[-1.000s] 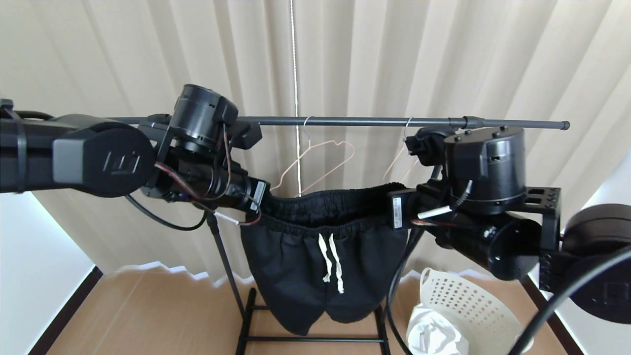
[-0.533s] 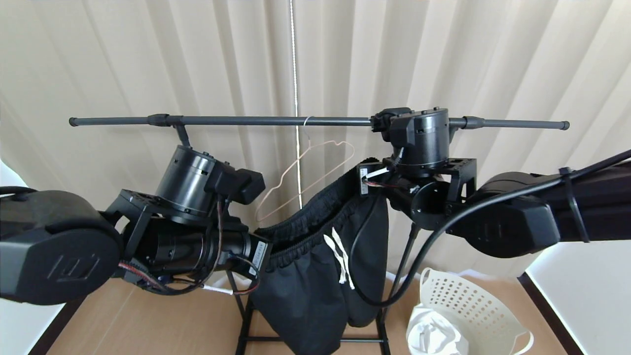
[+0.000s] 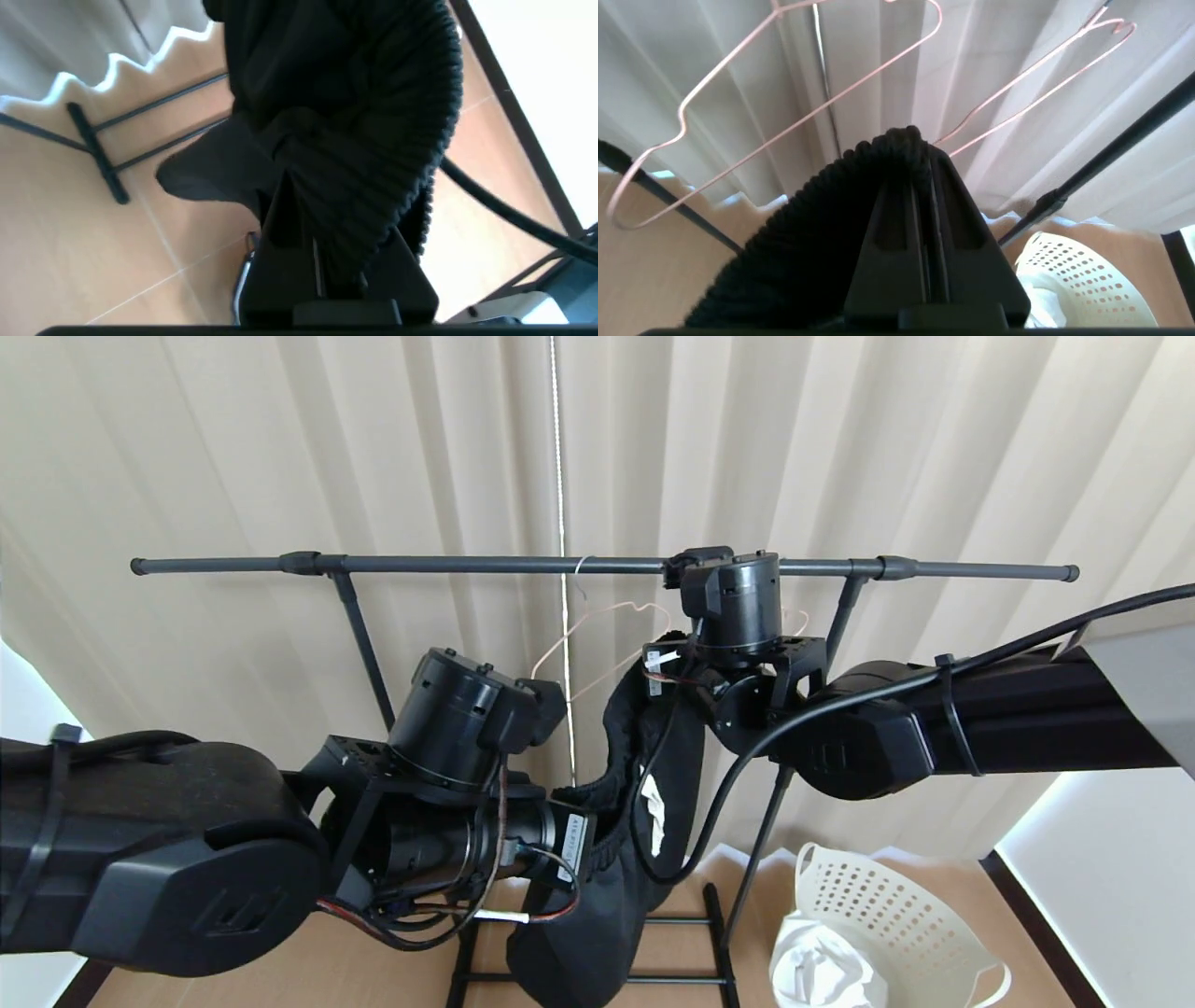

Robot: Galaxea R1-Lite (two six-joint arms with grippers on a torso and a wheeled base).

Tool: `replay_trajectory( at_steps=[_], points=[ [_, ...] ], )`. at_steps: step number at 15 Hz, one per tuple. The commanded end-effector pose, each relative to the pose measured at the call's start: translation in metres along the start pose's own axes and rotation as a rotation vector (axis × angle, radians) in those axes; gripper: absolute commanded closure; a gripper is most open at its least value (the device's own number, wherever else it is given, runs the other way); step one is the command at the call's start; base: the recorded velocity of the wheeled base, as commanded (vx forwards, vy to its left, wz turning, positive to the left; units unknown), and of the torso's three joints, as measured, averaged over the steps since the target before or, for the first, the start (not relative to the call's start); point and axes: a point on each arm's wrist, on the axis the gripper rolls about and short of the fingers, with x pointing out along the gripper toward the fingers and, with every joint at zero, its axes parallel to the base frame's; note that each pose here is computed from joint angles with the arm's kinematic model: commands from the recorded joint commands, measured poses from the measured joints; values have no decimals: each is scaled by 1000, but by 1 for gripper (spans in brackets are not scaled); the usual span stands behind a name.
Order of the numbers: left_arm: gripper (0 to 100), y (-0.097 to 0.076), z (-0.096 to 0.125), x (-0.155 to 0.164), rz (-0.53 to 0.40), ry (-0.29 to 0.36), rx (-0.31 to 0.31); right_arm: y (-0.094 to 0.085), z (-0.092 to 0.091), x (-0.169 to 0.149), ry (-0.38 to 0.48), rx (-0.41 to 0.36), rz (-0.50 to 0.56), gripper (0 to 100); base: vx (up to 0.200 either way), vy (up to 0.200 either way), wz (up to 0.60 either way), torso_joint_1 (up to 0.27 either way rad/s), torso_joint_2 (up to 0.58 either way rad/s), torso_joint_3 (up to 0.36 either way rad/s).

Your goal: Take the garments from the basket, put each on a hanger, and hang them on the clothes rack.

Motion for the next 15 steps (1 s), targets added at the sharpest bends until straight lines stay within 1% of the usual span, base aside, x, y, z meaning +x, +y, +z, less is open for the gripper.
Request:
replay_trajectory(
  at_steps=[1, 3, 5, 8, 10, 11, 12, 13, 14, 15],
  points=[
    [100, -11, -5, 11, -22, 17, 0, 5, -6, 7, 6, -5, 2, 100, 0, 0, 0, 0, 0, 0],
    [100, -18, -5, 12, -43, 5, -1, 11, -9, 16, 2, 3, 2, 100, 0, 0, 0, 0, 0, 0],
    [100, -20, -4, 12, -50, -6, 1, 14, -9, 20, -3, 9, 3, 100, 0, 0, 0, 0, 0, 0],
    [100, -21, 0, 11, -53, -18, -3, 14, -7, 19, -8, 20, 6, 100, 0, 0, 0, 0, 0, 0],
    [100, -16, -1, 10, -30, -18, -9, 11, -8, 17, -1, 24, 2, 100, 0, 0, 0, 0, 0, 0],
    [100, -9, -2, 11, 11, -21, -19, 7, -4, 11, -4, 26, 1, 100, 0, 0, 0, 0, 0, 0],
    [100, 5, 1, 8, 73, -37, -35, -4, 9, -6, -18, 35, 2, 100, 0, 0, 0, 0, 0, 0],
    [100, 13, 5, 8, 93, -47, -34, -10, 12, -12, -19, 36, -1, 100, 0, 0, 0, 0, 0, 0],
    [100, 25, 14, 9, 127, -71, -16, -22, 14, -20, -15, 36, -17, 100, 0, 0, 0, 0, 0, 0],
    [100, 33, 23, 10, 145, -96, -25, -32, 13, -28, -5, 31, -34, 100, 0, 0, 0, 0, 0, 0]
  ],
)
